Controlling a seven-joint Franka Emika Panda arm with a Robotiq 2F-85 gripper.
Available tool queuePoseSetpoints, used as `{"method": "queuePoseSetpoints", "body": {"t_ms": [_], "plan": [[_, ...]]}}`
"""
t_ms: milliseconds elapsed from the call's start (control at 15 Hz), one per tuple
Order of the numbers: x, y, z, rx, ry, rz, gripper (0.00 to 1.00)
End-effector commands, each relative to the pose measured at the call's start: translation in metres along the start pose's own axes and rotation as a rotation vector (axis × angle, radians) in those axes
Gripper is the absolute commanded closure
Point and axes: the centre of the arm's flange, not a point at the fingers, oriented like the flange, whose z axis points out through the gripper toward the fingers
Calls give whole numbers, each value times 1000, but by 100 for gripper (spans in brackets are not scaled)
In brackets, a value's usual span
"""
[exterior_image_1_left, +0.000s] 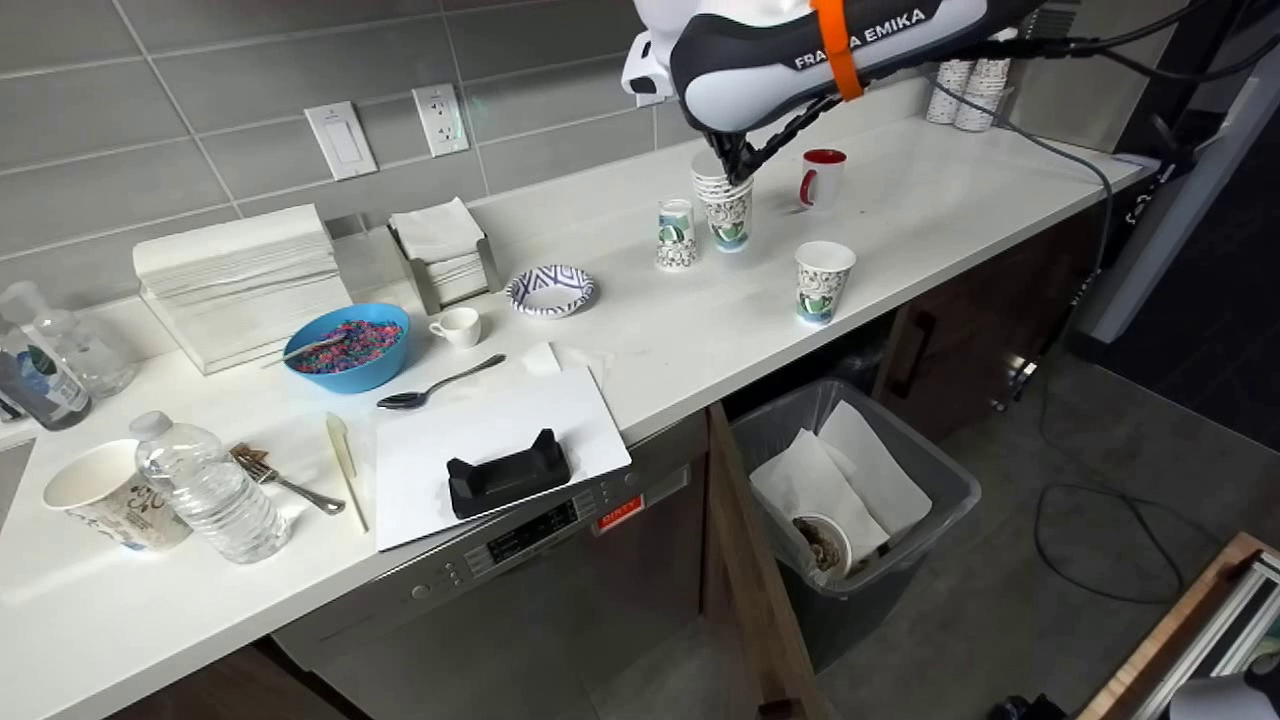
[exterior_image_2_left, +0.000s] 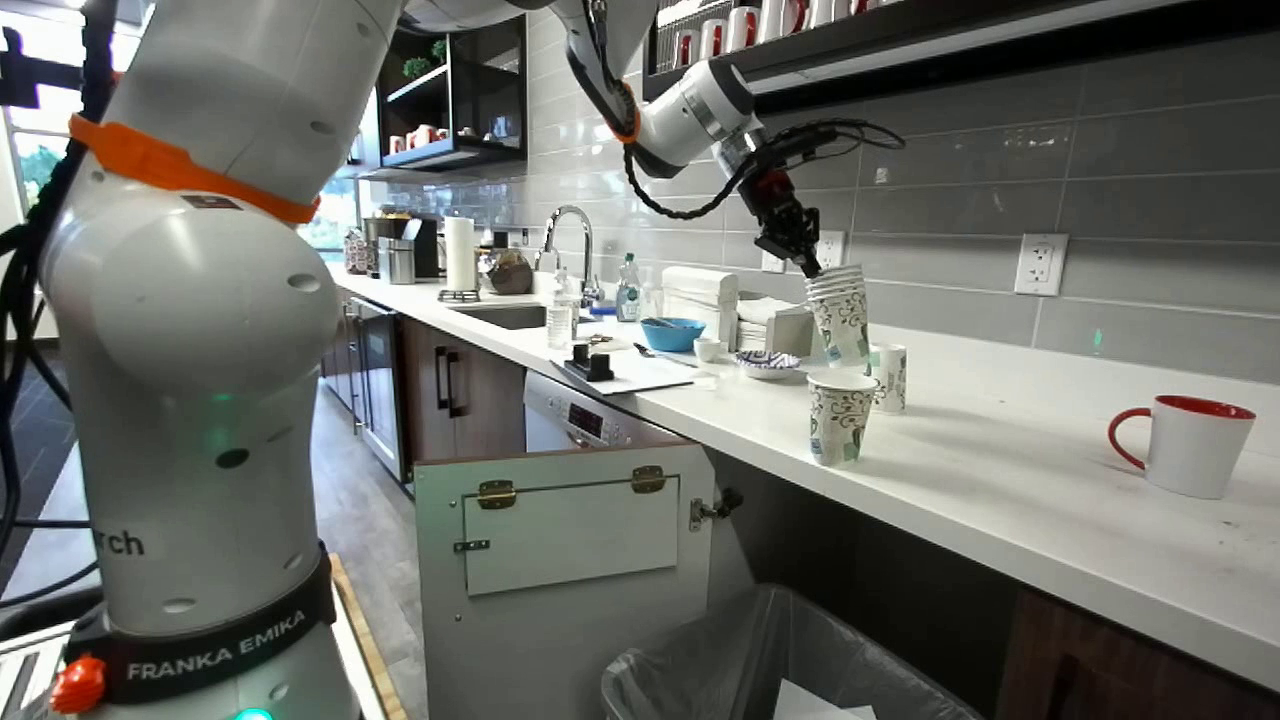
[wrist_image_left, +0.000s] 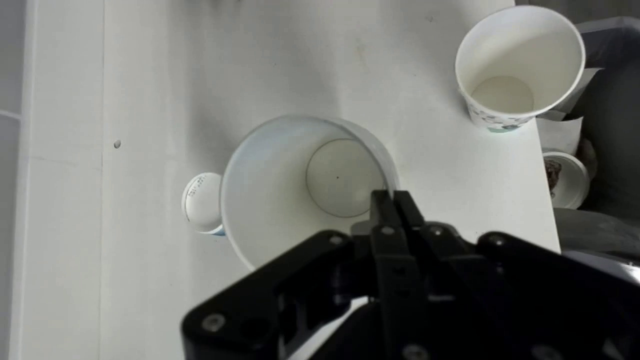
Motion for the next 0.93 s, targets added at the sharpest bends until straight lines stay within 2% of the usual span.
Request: {"method": "queuePoseSetpoints", "body": {"t_ms": [0, 133, 267, 533, 667, 733, 867], "plan": [[5, -3, 2, 50, 101, -15, 99], [8, -8, 10, 125, 167, -4, 99], [8, -12, 18, 172, 188, 16, 99], [11, -21, 33, 230, 205, 34, 99], [12, -26, 31, 240, 252, 21, 99], [12, -27, 27, 238, 250, 29, 99], [10, -28, 22, 224, 187, 46, 99]]}}
